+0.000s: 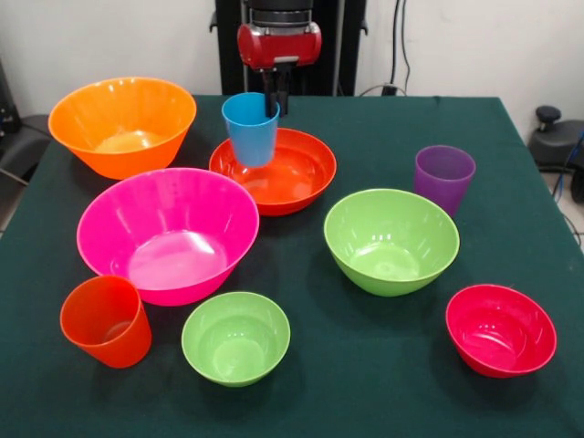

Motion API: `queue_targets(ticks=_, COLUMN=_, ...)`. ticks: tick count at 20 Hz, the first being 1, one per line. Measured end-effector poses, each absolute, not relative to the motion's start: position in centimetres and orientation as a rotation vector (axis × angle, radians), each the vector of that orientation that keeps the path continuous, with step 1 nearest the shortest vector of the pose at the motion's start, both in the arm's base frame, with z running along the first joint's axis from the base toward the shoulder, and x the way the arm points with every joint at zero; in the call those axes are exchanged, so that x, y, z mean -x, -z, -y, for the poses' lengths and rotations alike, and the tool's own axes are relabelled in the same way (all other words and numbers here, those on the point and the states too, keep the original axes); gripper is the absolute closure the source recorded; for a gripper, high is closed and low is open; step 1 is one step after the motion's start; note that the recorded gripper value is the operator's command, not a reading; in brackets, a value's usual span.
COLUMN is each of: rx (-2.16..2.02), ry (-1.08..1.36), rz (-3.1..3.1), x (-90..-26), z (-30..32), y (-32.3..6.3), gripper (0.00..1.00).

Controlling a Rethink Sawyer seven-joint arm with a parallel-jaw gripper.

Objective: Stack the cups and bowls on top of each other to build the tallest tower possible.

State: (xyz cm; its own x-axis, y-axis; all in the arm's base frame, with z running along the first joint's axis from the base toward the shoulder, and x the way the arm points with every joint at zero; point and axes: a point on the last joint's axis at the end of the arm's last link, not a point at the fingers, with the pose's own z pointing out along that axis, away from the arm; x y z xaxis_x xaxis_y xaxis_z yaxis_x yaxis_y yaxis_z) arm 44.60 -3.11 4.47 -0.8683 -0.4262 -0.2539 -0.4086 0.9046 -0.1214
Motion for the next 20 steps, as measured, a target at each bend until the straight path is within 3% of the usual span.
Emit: queue_targets(ticks=20, rx=0.632, ry=0.081, rz=-2.776, x=-45.4, z=1.7, y=-4.9, gripper=1.00)
